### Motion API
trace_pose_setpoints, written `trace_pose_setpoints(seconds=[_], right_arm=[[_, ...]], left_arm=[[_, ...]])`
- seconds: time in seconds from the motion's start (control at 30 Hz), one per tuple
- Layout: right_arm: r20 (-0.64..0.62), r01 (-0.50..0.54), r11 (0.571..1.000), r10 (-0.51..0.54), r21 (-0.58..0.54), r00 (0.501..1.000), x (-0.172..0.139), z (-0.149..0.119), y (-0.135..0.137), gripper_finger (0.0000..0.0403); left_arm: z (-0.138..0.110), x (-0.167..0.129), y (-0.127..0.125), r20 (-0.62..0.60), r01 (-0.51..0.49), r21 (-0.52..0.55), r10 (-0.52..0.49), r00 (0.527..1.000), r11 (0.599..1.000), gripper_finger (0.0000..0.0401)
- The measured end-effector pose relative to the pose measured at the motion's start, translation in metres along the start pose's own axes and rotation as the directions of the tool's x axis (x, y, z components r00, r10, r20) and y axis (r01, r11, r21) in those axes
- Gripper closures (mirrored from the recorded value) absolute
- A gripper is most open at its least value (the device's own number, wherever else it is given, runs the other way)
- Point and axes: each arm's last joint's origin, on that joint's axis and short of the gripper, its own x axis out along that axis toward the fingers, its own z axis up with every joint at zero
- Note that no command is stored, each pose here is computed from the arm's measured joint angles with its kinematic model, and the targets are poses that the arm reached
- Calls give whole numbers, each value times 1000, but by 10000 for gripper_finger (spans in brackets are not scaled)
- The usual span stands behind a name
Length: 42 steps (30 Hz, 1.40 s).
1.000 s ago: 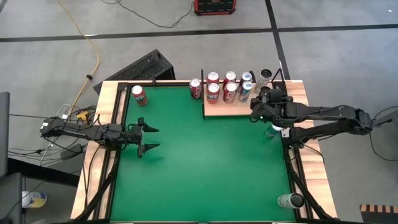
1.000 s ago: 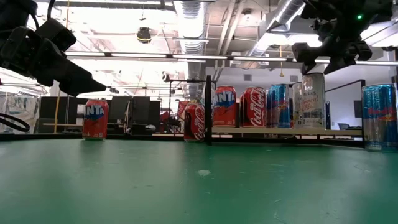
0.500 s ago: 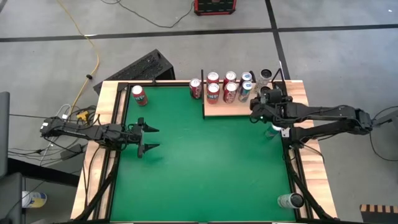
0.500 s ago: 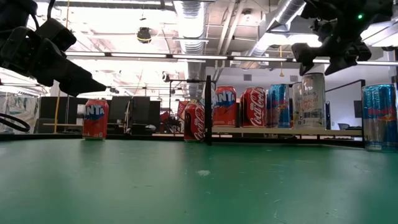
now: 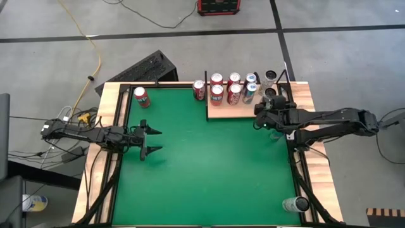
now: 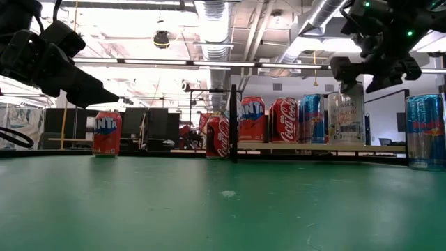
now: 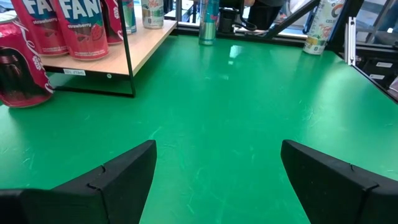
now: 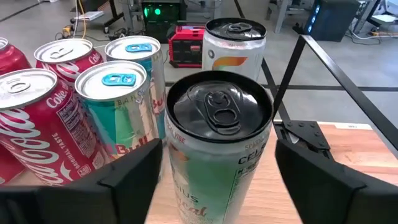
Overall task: Place canned beverage on shelf
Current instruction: Put the left yellow soda can on the shelf aligned with the other yellow soda can
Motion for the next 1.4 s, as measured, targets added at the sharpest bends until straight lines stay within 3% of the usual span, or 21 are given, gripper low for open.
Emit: trace_pose_setpoints(seconds=[0.73, 0.87, 1.1, 1.27, 1.4], right_arm=[[8, -78, 997, 78, -20, 997, -13, 6, -10, 371], [-1, -126, 991, 126, -54, 992, -19, 7, -11, 385], [-74, -237, 971, 234, -39, 970, -28, 9, -10, 351], [-179, -293, 953, 276, -81, 944, -27, 6, -7, 385], [-243, -293, 952, 265, -88, 933, -20, 4, -4, 385]], left_arm=[[0, 0, 0, 0, 0, 0, 0, 1000, 1000, 71], [0, 0, 0, 0, 0, 0, 0, 1000, 1000, 71], [0, 0, 0, 0, 0, 0, 0, 1000, 1000, 71], [0, 0, 0, 0, 0, 0, 0, 1000, 1000, 71], [0, 0, 0, 0, 0, 0, 0, 1000, 1000, 71]])
